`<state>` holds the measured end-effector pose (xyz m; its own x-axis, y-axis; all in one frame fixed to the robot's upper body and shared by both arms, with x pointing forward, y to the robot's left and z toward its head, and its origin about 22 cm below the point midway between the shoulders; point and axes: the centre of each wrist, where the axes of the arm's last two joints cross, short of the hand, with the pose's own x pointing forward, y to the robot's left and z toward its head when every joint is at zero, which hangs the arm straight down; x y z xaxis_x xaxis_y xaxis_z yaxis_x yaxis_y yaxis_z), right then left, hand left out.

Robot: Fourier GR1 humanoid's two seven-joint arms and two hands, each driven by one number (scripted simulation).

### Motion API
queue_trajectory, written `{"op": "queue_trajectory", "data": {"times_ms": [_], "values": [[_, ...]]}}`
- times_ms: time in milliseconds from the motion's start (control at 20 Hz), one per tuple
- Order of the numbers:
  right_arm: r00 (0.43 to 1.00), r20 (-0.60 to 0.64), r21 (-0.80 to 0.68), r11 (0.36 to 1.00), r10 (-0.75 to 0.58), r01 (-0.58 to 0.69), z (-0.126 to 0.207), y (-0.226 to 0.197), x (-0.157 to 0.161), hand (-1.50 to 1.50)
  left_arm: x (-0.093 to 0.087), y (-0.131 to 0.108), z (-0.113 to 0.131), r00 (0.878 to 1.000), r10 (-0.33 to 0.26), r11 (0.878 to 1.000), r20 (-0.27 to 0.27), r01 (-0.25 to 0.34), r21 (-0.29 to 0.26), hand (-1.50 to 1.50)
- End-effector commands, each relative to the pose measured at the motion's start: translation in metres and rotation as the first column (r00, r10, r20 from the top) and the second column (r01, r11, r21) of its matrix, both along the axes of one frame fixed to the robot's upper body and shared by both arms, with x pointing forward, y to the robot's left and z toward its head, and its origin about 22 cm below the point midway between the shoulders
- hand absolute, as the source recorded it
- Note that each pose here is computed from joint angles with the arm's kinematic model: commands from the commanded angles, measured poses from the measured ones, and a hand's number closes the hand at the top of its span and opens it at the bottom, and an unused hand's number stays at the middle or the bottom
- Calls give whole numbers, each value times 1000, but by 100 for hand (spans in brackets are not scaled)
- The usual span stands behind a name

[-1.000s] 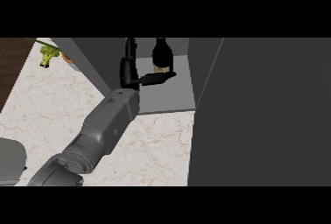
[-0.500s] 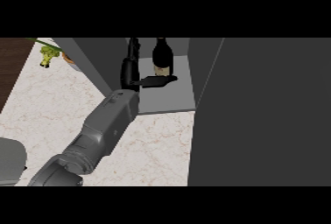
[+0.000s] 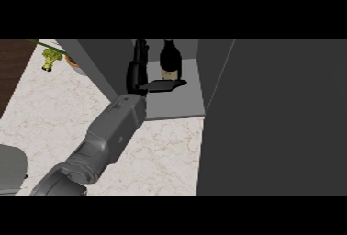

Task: Pick up the wine, place it into the cabinet and close the cabinet

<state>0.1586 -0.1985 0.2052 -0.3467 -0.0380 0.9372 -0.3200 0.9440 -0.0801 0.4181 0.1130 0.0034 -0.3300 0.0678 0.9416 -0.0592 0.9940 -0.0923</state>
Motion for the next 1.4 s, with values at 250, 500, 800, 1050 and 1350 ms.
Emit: {"op": "queue_trajectory", "data": {"times_ms": [250,500,800,1050,1350], "values": [[1000,7,31,999,16,-16,5,0,-21,-150,-9,6,-14,999,1,997,-39,-4,-73,-150],[999,-7,28,999,32,-32,-4,12,0,-150,-30,12,-42,999,20,997,-45,-23,-72,-150],[1000,1,18,1000,-21,21,3,-1,-13,-150,-62,-21,-40,998,-38,996,-41,35,-78,-150],[999,11,19,999,-46,46,7,-2,-16,-150,-113,-46,-46,998,-58,995,-37,55,-80,-150],[997,2,20,997,-77,77,-5,-1,-16,-150,-148,-57,-28,996,-90,993,9,90,-81,-150]]}}
